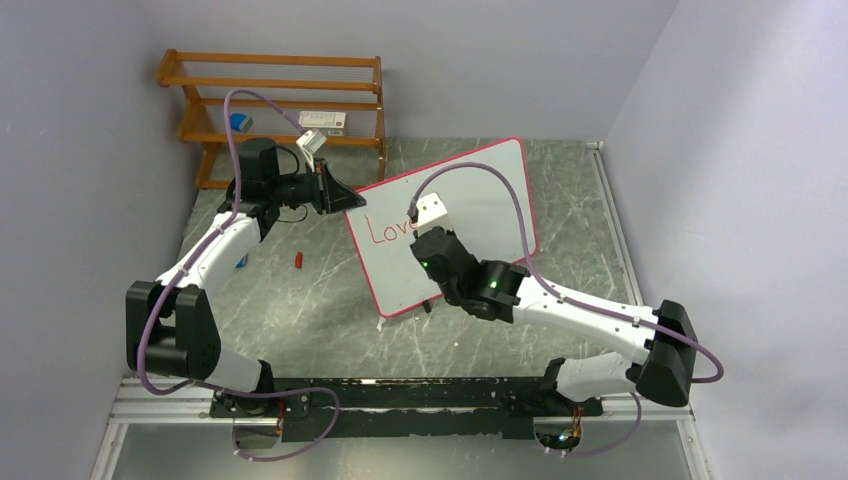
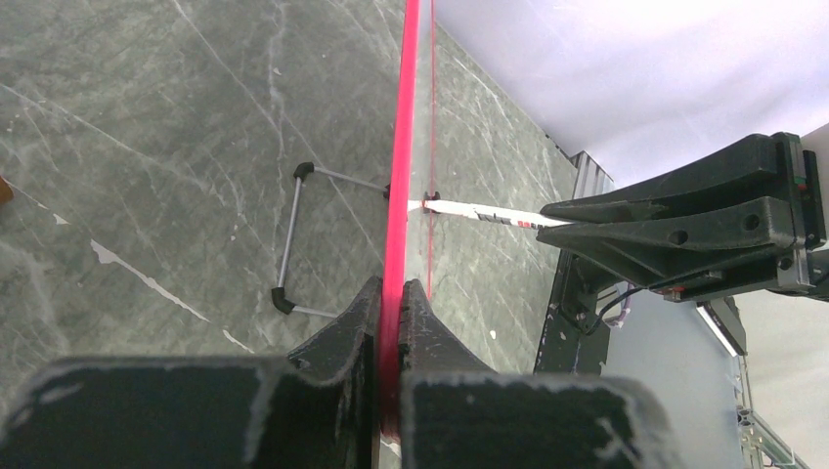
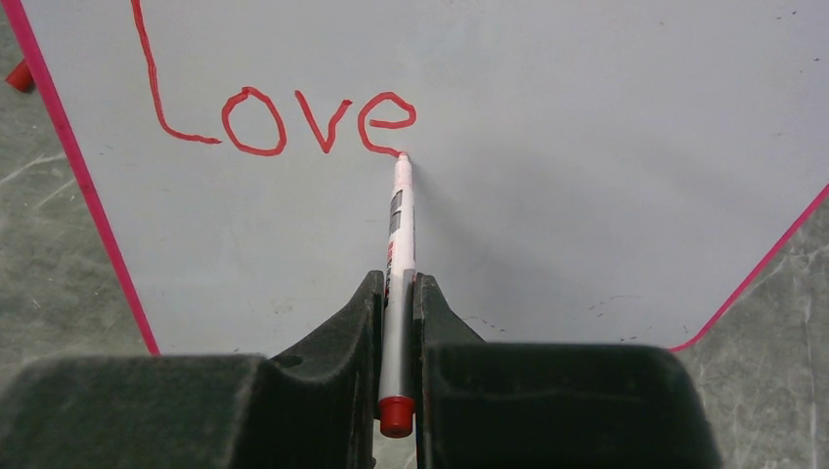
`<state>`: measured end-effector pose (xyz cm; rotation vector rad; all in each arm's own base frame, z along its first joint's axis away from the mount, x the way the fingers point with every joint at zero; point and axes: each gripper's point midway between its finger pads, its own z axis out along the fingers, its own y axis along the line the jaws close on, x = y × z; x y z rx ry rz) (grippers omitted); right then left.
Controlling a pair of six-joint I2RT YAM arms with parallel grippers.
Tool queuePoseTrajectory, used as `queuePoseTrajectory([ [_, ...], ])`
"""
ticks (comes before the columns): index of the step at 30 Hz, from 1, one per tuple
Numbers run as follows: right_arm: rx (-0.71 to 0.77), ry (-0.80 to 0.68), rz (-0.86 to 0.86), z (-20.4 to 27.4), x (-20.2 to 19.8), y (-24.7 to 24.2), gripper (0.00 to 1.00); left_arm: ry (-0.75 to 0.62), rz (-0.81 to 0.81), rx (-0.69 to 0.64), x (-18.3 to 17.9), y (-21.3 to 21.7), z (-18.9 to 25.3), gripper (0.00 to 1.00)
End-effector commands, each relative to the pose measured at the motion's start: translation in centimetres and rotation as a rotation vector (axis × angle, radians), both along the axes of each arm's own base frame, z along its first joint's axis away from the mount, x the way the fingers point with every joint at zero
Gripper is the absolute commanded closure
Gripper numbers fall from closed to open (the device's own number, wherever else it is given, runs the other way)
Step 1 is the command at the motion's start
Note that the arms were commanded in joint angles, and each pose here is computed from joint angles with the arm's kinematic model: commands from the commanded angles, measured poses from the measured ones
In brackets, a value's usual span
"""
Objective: Write a sentence on the whiteboard
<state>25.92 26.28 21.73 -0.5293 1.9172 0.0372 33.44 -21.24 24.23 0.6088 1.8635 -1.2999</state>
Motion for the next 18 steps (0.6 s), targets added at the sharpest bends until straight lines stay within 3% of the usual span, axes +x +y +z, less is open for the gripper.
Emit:
queuePoseTrajectory([
  [1, 0.011, -0.029, -0.037, 0.2, 0.4, -0.8, 1.0, 0.076, -0.018, 0.05, -0.8, -0.6, -2.8, 0.95],
  [18, 0.082, -0.055, -0.013, 2.6, 0.3, -2.1, 1.0, 0.07, -0.015, 0.056, -0.7, -0.6, -2.7, 0.95],
])
